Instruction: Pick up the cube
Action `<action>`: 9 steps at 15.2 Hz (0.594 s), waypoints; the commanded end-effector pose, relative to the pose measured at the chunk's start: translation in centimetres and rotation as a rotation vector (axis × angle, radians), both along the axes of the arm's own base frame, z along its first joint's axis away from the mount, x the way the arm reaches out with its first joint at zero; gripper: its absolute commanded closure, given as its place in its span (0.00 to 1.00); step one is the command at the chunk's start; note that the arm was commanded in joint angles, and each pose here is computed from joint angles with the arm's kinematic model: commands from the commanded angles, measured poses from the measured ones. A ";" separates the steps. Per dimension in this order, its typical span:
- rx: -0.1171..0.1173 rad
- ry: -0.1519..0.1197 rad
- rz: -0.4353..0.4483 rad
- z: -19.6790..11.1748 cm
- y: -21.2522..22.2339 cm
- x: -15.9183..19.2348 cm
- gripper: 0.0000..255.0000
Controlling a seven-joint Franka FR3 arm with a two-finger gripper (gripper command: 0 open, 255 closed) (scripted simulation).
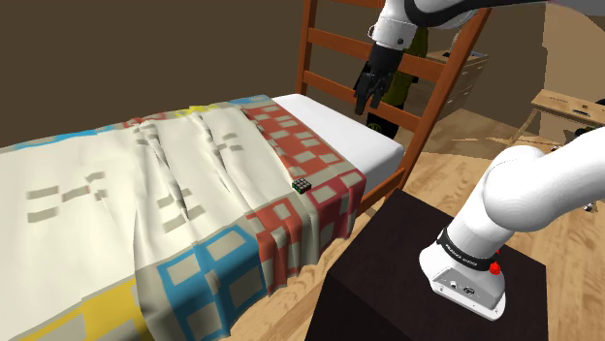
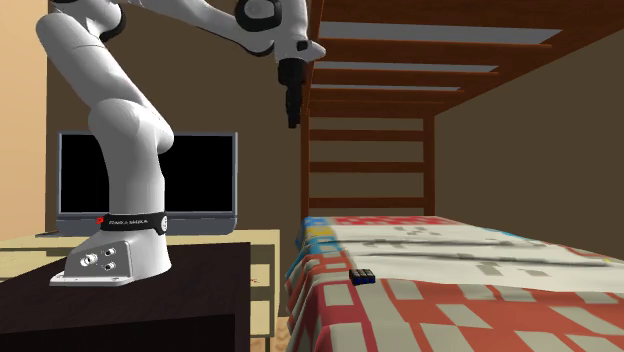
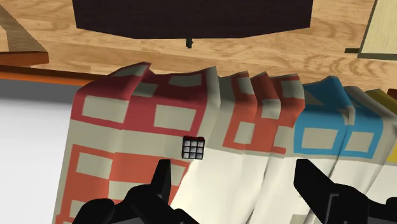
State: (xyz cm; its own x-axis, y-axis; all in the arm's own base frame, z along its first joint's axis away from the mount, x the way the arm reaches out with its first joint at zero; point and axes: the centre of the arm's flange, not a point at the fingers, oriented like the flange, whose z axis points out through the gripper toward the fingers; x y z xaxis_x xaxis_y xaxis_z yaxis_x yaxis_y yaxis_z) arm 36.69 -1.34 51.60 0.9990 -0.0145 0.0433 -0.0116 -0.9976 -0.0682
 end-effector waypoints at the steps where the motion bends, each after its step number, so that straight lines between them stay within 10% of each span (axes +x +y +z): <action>1: -0.004 0.001 0.002 -2.3 -0.1 0.9 0.00; 9: -0.017 0.013 0.009 -11.7 0.0 5.9 0.00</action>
